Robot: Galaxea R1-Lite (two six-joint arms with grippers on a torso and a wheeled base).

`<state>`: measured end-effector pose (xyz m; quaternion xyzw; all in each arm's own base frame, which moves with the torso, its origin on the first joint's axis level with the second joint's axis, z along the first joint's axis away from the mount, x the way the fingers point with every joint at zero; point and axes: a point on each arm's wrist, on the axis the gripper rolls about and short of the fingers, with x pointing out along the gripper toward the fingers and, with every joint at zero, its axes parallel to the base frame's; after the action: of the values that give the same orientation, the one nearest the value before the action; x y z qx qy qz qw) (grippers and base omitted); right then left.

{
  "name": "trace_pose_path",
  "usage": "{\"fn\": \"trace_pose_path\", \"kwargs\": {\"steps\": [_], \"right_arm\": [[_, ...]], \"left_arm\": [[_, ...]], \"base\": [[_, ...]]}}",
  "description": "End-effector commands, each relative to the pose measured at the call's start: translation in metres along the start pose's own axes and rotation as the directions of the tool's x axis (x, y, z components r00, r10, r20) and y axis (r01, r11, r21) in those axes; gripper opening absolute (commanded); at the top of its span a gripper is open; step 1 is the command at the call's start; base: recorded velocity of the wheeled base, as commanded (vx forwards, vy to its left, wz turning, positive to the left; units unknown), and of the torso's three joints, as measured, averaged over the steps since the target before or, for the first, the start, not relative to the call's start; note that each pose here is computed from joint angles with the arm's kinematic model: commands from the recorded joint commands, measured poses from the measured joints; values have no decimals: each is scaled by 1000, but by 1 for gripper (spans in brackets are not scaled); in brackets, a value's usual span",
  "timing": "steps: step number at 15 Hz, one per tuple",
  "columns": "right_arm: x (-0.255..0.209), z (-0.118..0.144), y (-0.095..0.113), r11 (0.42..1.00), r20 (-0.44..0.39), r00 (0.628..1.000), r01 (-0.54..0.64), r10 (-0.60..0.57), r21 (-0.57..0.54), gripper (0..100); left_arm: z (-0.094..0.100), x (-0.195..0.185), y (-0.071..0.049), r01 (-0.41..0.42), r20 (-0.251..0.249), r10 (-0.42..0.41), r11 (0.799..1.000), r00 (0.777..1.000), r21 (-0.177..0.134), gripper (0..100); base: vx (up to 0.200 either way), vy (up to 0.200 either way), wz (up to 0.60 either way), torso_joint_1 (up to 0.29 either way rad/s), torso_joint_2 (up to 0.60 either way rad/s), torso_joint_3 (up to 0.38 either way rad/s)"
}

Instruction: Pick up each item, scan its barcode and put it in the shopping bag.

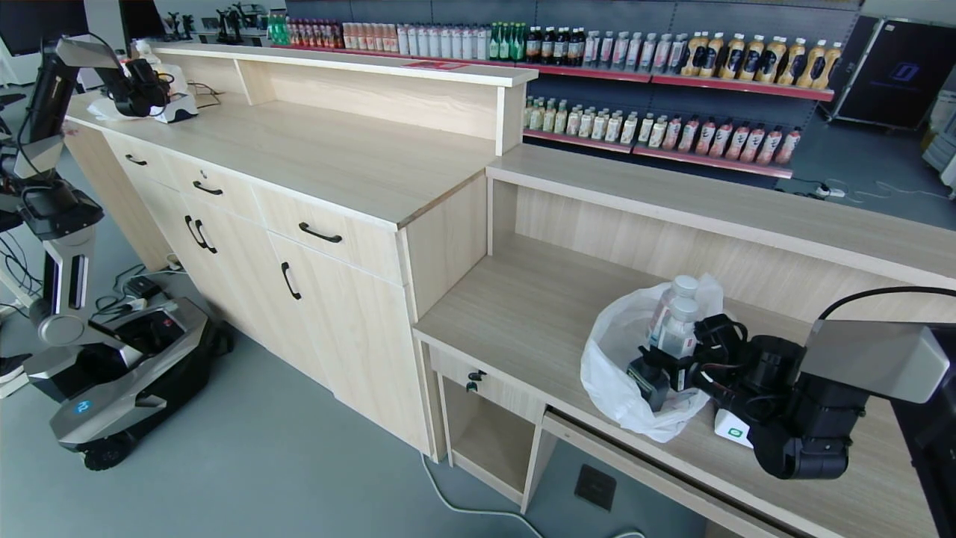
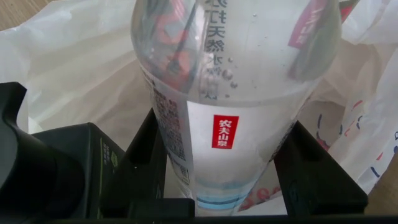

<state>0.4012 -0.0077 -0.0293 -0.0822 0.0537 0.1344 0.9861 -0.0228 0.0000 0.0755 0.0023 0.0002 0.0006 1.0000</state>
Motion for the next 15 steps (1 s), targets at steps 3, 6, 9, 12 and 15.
{"fn": "trace_pose_path", "kwargs": {"steps": [3,6,9,12,15], "right_arm": [[0,-4,-2,1000,-9,1000,4,-4,3,0],[3,-6,-4,1000,-1,1000,10,-10,3,0],[5,-7,-5,1000,2,1000,11,-11,6,0],[9,-8,-5,1000,12,1000,11,-11,6,0],[11,-10,-6,1000,15,1000,13,-13,7,0]], "left_arm": [[0,0,0,0,0,0,1000,1000,0,100],[0,0,0,0,0,0,1000,1000,0,100],[0,0,0,0,0,0,1000,1000,0,100],[0,0,0,0,0,0,1000,1000,0,100],[0,0,0,0,0,0,1000,1000,0,100]], "base": [[0,0,0,0,0,0],[0,0,0,0,0,0],[0,0,0,0,0,0],[0,0,0,0,0,0],[0,0,0,0,0,0]]}}
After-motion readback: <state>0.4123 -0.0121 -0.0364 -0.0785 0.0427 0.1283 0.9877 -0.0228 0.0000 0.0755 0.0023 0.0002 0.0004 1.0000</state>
